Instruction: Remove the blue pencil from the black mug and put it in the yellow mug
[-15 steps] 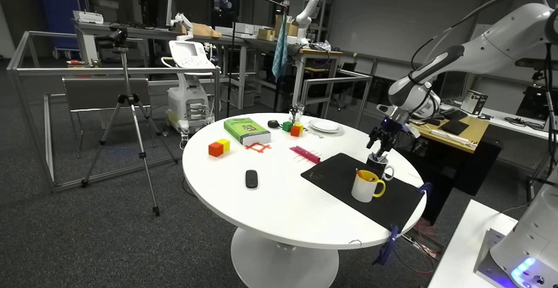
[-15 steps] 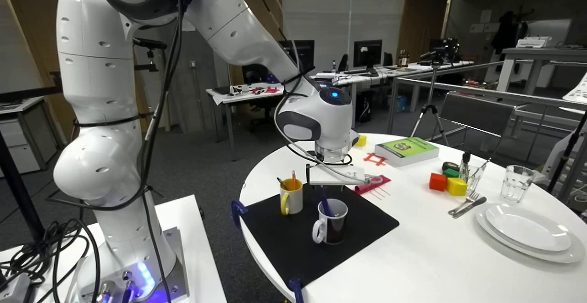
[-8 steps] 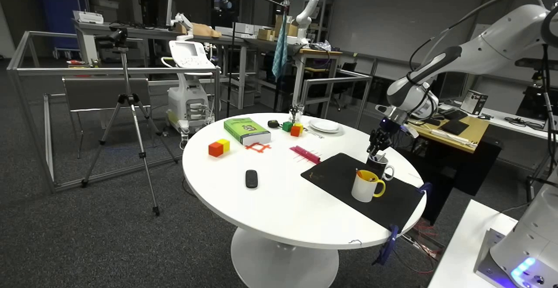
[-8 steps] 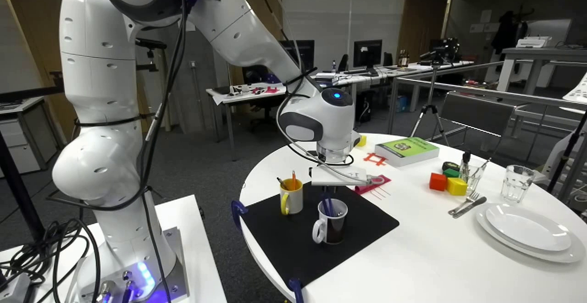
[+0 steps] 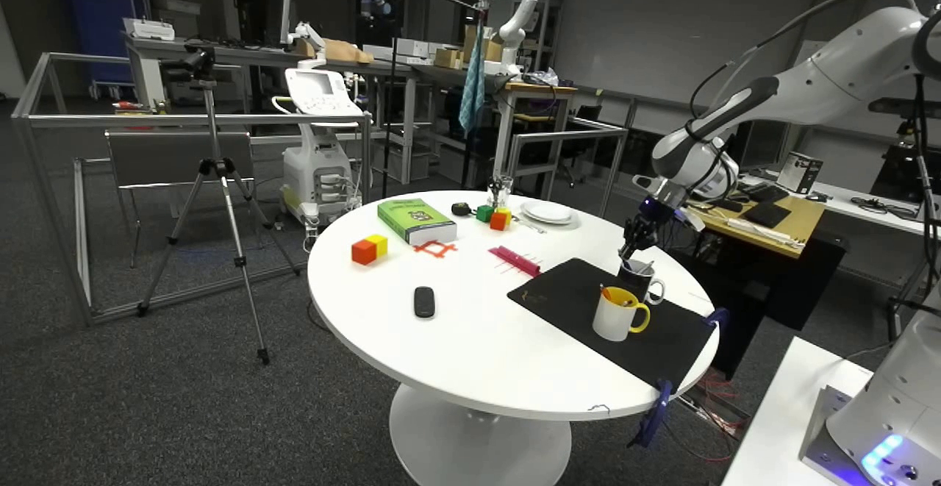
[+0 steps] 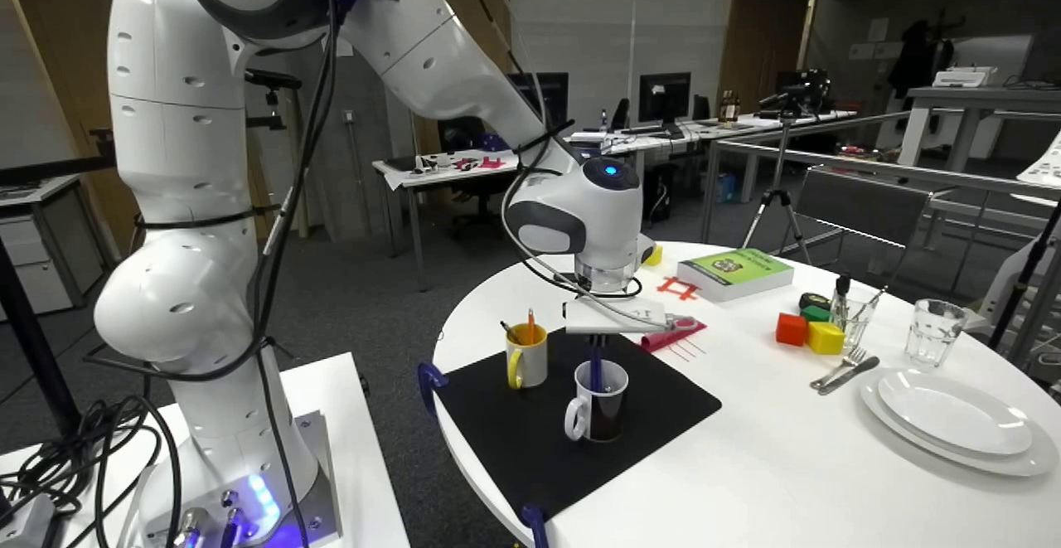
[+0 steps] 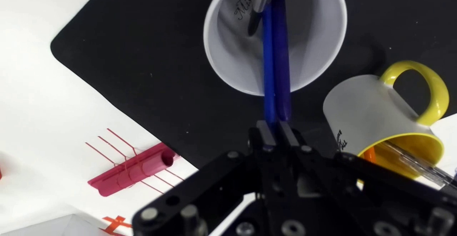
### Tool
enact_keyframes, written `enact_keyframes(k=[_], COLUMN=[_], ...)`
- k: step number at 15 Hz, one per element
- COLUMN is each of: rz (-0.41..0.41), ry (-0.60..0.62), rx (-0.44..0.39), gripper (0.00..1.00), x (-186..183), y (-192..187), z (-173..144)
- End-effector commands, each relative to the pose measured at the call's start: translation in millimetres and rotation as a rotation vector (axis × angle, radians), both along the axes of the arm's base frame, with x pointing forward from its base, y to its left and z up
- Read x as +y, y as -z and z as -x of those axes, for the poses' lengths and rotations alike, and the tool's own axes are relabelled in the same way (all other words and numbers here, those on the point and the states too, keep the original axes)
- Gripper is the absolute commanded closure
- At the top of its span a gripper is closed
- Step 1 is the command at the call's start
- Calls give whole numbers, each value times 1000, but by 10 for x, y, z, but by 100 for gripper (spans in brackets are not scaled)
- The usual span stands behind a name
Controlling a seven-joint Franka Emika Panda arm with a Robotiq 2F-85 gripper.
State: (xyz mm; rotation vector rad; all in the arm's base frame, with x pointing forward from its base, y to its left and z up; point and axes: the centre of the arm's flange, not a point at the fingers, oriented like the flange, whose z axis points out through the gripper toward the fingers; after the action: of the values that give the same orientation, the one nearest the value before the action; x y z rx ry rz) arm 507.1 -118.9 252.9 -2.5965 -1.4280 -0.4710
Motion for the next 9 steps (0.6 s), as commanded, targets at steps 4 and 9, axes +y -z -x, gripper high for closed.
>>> enact_keyframes(k=[4,9], rz=[-2,-37], ry=[9,-4], rx=[-54,-98], gripper=[98,98], x=[-116,-55], y=[-373,-692], z=[-73,-37])
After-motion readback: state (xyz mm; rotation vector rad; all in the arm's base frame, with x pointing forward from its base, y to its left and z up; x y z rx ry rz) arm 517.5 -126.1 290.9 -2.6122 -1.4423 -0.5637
